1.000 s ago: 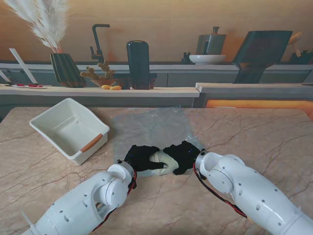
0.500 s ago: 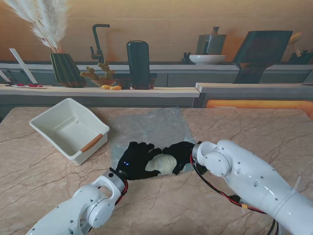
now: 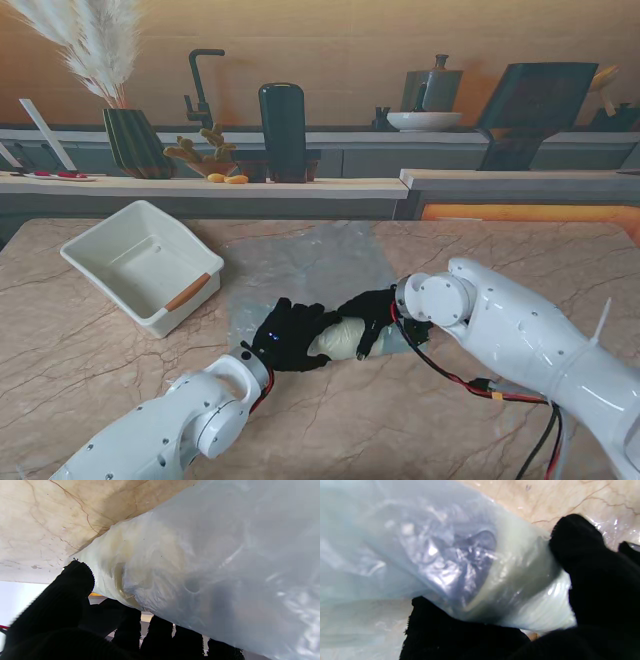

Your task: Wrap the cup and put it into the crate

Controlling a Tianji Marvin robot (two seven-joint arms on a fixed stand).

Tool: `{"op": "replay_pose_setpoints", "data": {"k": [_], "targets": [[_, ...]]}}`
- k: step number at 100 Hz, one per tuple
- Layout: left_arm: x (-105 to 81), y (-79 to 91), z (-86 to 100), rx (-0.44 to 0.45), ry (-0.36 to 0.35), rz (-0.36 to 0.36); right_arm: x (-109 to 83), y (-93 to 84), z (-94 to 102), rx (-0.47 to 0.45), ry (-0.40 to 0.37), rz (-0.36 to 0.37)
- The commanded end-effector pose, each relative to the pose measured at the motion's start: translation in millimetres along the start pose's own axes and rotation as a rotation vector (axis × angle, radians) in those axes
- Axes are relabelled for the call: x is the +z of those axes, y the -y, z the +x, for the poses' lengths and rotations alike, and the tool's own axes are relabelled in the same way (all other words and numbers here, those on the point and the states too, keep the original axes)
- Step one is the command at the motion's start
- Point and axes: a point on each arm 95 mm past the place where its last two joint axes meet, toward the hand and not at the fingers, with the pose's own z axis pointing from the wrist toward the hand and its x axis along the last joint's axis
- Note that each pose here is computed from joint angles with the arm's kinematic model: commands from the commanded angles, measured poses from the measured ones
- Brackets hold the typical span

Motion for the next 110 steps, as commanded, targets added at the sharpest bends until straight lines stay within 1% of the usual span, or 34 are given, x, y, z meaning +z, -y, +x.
{"op": "replay_pose_setpoints", "data": {"k": [1,10,21,28,37,44,51,56,63,73,82,88,95,102,110], "targets": [[-6.6,-28.9,-4.5,0.008,0.028,-0.078,8.8,37.0,-10.8,0.013,0.037,0.095],[-5.0,-34.2,-8.4,0.005,0.048,-0.091,7.2,38.1,-12.2,0.039,0.047,0.104],[-1.5,-39.8,-14.4,-0.019,0.079,-0.116,2.3,39.3,-13.1,0.058,0.052,0.072],[0.4,-42.6,-16.8,-0.058,0.099,-0.143,-2.8,39.9,-13.3,0.059,0.058,0.038],[2.4,-44.8,-18.3,-0.103,0.119,-0.164,-10.8,39.7,-12.9,0.077,0.056,-0.031],[3.6,-44.9,-19.9,-0.12,0.127,-0.178,-18.6,39.0,-11.3,0.09,0.057,-0.103],[5.2,-44.0,-21.7,-0.149,0.132,-0.197,-27.2,37.9,-9.0,0.076,0.058,-0.193],[6.4,-42.8,-22.7,-0.179,0.138,-0.218,-33.7,37.1,-6.8,0.06,0.054,-0.272],[8.6,-40.8,-24.3,-0.226,0.147,-0.245,-42.3,36.0,-1.6,0.033,0.038,-0.402],[12.0,-39.3,-26.5,-0.308,0.174,-0.276,-55.5,36.5,7.3,-0.041,-0.007,-0.545],[14.7,-39.0,-28.7,-0.38,0.2,-0.302,-64.9,39.7,15.6,-0.136,-0.034,-0.627],[16.1,-39.4,-29.6,-0.431,0.218,-0.317,-68.8,43.4,20.0,-0.197,-0.047,-0.652],[17.2,-40.5,-30.8,-0.48,0.238,-0.335,-70.7,49.3,24.4,-0.248,-0.048,-0.655],[17.9,-42.3,-32.5,-0.522,0.256,-0.351,-69.7,55.7,28.0,-0.291,-0.031,-0.643],[18.6,-44.6,-34.3,-0.579,0.278,-0.361,-65.7,61.7,29.3,-0.349,0.006,-0.625]]}}
